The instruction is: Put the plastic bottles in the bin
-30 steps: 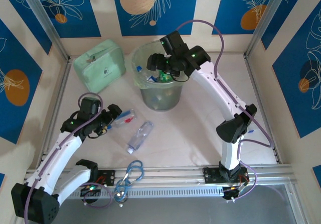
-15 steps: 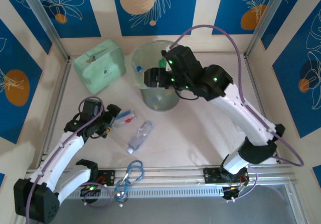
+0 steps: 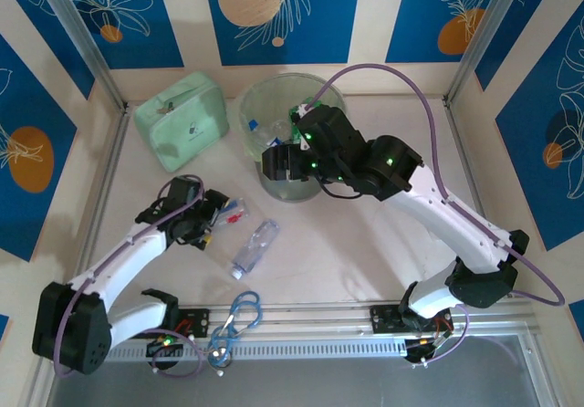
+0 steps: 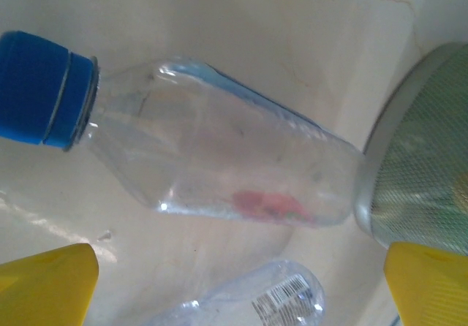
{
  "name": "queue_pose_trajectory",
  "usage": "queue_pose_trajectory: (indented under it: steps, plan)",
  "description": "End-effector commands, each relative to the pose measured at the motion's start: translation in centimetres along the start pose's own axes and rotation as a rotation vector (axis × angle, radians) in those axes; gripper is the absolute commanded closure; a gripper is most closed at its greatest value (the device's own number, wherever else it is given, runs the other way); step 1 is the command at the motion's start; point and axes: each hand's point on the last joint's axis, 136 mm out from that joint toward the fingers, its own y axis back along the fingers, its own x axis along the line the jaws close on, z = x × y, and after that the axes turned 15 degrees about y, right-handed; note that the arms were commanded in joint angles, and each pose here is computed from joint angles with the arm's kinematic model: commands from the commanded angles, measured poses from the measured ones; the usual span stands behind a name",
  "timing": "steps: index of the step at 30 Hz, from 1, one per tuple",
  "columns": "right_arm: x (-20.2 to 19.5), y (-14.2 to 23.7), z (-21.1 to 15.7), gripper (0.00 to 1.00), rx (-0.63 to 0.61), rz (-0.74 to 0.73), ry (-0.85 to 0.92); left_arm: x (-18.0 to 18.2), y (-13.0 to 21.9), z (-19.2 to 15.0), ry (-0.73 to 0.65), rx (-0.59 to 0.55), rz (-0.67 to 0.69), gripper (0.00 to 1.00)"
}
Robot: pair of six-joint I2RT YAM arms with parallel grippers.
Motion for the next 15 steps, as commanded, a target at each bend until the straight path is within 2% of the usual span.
queue_pose_trajectory:
  steps: [1,15]
  plan:
    - [0.4,1.0,0.5,0.18,-0.031,0.019,-0.008,-1.2,-0.9,0.3,0.019,-0.022,-0.002,0.0]
    - [0.1,0.8,-0.1,0.17,-0.014,0.016,-0.006,-2.3,-4.3,3.3,-0.01,-0.063,0.103,0.02]
